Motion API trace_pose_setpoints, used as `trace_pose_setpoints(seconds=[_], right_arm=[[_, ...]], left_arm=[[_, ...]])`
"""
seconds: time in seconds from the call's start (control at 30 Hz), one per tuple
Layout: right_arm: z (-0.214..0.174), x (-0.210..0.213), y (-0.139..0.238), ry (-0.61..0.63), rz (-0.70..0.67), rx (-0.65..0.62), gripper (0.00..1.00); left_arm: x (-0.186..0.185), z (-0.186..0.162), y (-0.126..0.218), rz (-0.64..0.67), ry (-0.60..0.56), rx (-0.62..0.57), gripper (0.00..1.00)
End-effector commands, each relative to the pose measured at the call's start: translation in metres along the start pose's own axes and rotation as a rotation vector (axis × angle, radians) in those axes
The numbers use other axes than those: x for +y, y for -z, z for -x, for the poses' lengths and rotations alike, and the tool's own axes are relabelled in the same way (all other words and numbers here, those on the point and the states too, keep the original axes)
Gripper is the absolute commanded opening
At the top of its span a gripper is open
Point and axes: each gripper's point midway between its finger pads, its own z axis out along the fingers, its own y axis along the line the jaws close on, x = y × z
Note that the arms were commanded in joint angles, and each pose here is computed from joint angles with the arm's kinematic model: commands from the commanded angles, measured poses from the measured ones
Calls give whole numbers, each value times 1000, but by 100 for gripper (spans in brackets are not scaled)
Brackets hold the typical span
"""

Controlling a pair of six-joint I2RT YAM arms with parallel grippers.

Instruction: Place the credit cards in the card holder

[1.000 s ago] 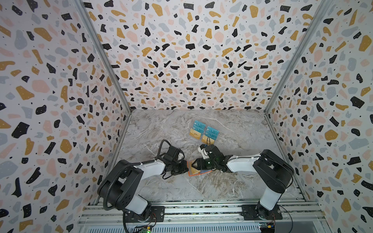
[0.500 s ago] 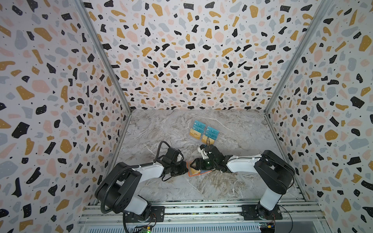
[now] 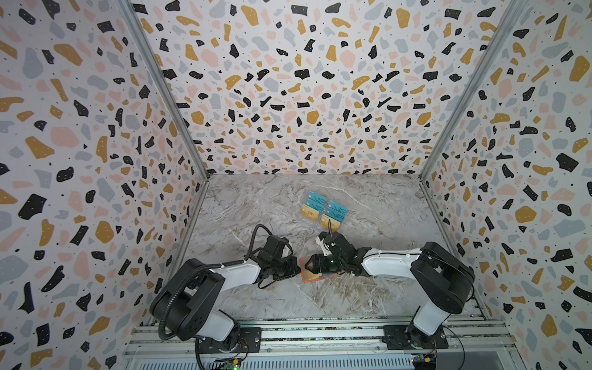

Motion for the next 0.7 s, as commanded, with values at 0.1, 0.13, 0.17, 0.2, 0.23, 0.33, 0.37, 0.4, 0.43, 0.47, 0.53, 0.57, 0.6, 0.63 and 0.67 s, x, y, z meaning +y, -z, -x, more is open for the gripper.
trace_pose_setpoints(seconds=[0.1, 0.13, 0.17, 0.2, 0.23, 0.33, 0.37, 0.4, 0.43, 0.47, 0.53, 0.57, 0.6, 0.63, 0.67], right_arm=[[19, -8, 28, 91, -126, -100, 68], [21, -7, 30, 102, -123, -111, 68], [23, -7, 31, 105, -124, -120, 69], [24, -9, 31, 106, -130, -122, 69], [24, -11, 31, 105, -136, -117, 69], [20, -15, 28, 104, -134, -94, 68], [18, -14, 27, 102, -122, -84, 68], [16, -15, 25, 101, -116, -74, 68], [13, -14, 23, 101, -106, -58, 68], [11, -14, 20, 101, -98, -44, 68], [7, -11, 16, 99, -75, -26, 67], [6, -10, 15, 98, -61, -22, 67], [5, -8, 14, 96, -51, -17, 67], [4, -7, 12, 95, -40, -10, 66], [3, -6, 11, 94, -36, -2, 66]], left_arm=[[-1, -3, -1, -11, 0, -5, 0], [-1, -2, -2, -12, 0, -5, 0], [-1, -2, -2, -12, -1, -5, 0], [-3, 0, -2, -15, -3, -8, 0], [-3, 0, -2, -15, -3, -9, 0], [-7, 3, -3, -21, -3, -11, 0], [-7, 3, -4, -19, -4, -10, 0], [-8, 3, -4, -19, -5, -9, 0], [-8, 3, -4, -17, -5, -8, 0], [-7, 2, -4, -14, -4, -5, 0], [-7, 2, -4, -11, -4, -4, 0], [-7, 1, -3, -8, -3, -5, 0], [-6, 1, -1, -1, -4, -6, 0], [-5, 2, 1, 8, -7, -15, 0], [-6, 3, 3, 11, -9, -26, 0]])
